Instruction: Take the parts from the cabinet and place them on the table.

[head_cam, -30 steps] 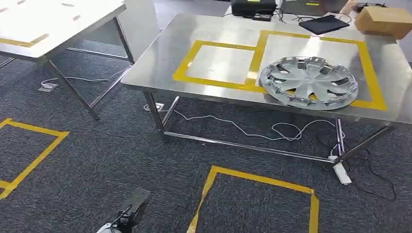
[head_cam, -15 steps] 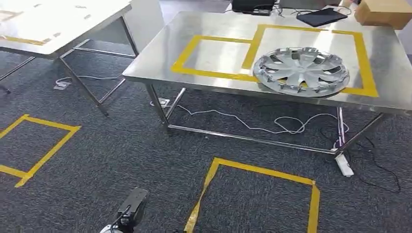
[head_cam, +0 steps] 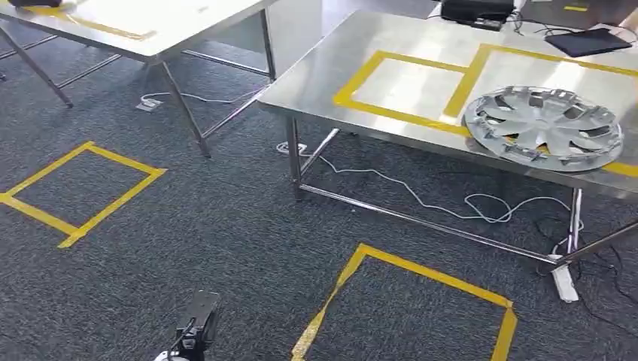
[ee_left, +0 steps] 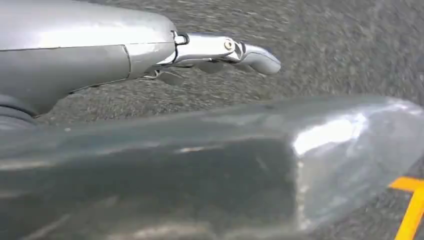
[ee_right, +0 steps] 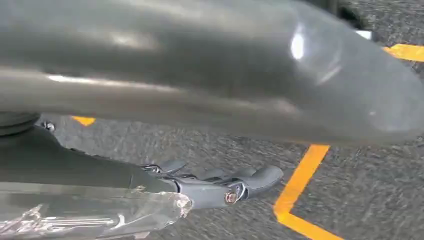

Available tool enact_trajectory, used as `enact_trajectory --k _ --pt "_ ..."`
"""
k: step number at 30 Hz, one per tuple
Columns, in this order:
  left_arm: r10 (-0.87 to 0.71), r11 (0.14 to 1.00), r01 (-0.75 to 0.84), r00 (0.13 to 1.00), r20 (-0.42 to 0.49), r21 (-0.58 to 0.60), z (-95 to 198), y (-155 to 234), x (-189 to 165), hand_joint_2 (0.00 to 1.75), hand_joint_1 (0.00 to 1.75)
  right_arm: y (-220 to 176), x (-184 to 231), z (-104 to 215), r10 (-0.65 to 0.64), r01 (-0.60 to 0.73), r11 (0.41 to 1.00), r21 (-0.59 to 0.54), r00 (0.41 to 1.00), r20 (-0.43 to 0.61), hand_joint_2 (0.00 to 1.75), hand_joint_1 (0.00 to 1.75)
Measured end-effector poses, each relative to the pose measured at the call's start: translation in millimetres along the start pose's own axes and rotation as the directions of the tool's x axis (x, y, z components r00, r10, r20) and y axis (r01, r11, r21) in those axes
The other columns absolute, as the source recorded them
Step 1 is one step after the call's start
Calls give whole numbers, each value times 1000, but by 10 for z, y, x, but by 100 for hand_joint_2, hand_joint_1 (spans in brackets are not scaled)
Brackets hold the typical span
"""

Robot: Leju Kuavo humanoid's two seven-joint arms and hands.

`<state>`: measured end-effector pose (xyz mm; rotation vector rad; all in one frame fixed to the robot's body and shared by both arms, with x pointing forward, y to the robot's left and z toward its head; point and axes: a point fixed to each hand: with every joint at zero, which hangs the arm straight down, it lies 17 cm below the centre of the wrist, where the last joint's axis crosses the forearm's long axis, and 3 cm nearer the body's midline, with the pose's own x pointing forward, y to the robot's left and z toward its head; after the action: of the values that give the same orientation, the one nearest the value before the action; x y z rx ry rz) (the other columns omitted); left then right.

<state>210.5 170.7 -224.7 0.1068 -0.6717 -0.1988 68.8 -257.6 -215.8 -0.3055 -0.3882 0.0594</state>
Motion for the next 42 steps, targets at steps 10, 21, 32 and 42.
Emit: enact_trajectory --k 10,21,32,42 --pt "13 1000 -13 1000 5 6 -6 -29 59 0 0 -39 79 -44 32 -32 999 -2 999 34 0 0" --pt "33 999 -33 999 -4 14 -5 -30 53 0 0 -42 108 -75 62 -62 998 1 997 43 0 0" --pt "43 999 -43 999 -5 24 -14 -51 105 0 0 -2 118 -83 100 -102 995 21 993 61 0 0" --pt "36 999 -36 999 -1 27 -6 -50 91 0 0 -11 151 -84 54 -56 998 21 996 66 0 0"
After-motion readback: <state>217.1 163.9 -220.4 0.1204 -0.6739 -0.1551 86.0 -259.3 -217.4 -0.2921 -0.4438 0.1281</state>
